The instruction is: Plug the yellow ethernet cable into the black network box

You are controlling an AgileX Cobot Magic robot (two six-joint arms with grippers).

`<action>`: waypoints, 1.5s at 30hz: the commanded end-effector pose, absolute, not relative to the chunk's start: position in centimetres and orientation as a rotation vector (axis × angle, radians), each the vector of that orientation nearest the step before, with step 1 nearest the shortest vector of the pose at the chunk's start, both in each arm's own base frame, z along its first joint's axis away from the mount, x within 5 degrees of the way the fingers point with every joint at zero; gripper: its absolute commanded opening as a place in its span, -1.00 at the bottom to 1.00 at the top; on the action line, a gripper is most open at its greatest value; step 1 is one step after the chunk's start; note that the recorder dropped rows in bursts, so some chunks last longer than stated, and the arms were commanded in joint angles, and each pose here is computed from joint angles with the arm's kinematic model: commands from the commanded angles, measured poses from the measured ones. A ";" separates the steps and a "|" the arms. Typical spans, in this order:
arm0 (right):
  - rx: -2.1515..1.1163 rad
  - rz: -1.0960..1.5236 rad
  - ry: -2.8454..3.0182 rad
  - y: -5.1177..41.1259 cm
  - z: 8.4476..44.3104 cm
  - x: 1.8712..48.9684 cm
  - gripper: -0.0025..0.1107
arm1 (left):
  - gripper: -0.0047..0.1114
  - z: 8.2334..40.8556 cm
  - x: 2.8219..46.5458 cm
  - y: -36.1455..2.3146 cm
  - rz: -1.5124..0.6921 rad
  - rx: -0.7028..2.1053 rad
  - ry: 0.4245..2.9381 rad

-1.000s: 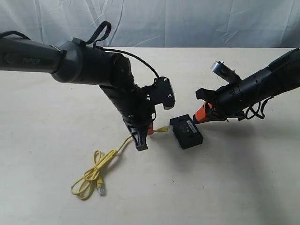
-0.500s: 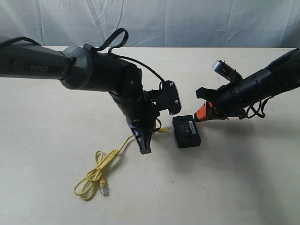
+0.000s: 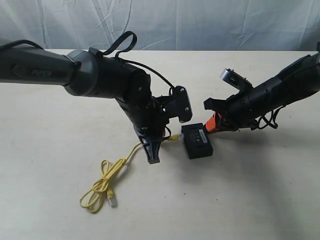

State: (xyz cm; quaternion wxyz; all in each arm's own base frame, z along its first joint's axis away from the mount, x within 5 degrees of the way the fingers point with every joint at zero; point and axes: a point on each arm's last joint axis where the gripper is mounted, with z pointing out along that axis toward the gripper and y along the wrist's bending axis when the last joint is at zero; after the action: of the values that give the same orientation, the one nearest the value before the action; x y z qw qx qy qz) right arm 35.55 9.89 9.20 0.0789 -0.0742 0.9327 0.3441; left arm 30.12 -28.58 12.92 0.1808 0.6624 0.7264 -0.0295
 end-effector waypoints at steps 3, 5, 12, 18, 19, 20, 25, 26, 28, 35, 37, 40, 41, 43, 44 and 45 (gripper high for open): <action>-0.244 1.066 2.789 10.3 9.4 35.4 -0.97 | -0.92 12.9 30.1 -28.8 -0.097 1.849 2.050; -0.244 1.066 2.789 10.3 9.4 35.4 -0.97 | -0.92 12.9 30.1 -28.8 -0.098 1.854 2.055; -0.244 1.066 2.789 10.3 9.4 35.4 -0.97 | -0.92 12.4 30.0 -28.7 -0.099 1.879 2.071; -0.244 1.066 2.789 10.3 9.4 35.4 -0.97 | -0.92 12.4 30.1 -28.8 -0.095 1.874 2.055; -0.244 1.066 2.789 10.3 9.4 35.4 -0.97 | -0.92 12.4 30.1 -28.8 -0.094 1.879 2.050; -0.244 1.066 2.789 10.3 9.4 35.4 -0.97 | -0.92 12.4 30.1 -28.8 -0.094 1.879 2.050; -0.244 1.066 2.789 10.3 9.4 35.4 -0.97 | -0.92 12.5 30.0 -28.7 -0.092 1.889 2.052; -0.247 1.064 2.790 10.2 9.4 35.4 -0.97 | -0.92 12.7 30.0 -28.6 -0.088 1.894 2.049; -0.249 1.063 2.791 10.2 9.3 35.4 -0.97 | -0.92 13.0 30.0 -28.5 -0.075 1.906 2.039; -0.297 1.072 2.779 10.3 9.4 35.3 -0.97 | -0.92 13.5 30.1 -28.6 -0.061 1.944 1.985; -0.305 1.074 2.777 10.3 9.4 35.3 -0.97 | -0.92 13.6 30.2 -28.7 -0.060 1.937 1.978; -0.308 1.073 2.776 10.3 9.4 35.3 -0.97 | -0.92 13.7 30.2 -28.8 -0.061 1.934 1.971; -0.308 1.073 2.776 10.3 9.4 35.3 -0.97 | -0.92 13.7 30.2 -28.8 -0.060 1.935 1.970; -0.307 1.070 2.776 10.3 9.4 35.3 -0.97 | -0.92 13.6 30.2 -28.7 -0.056 1.950 1.974; -0.307 1.070 2.776 10.3 9.4 35.3 -0.97 | -0.92 13.6 30.1 -28.6 -0.048 1.961 1.975; -0.307 1.070 2.776 10.3 9.4 35.3 -0.97 | -0.92 13.6 30.2 -28.5 -0.039 1.970 1.973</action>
State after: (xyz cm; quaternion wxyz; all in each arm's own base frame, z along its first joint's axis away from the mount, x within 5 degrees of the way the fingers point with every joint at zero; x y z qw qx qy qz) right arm 35.40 10.02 9.25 0.0788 -0.0949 0.9292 0.3484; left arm 30.04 -28.38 12.89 0.1674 0.6939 0.7001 -0.0172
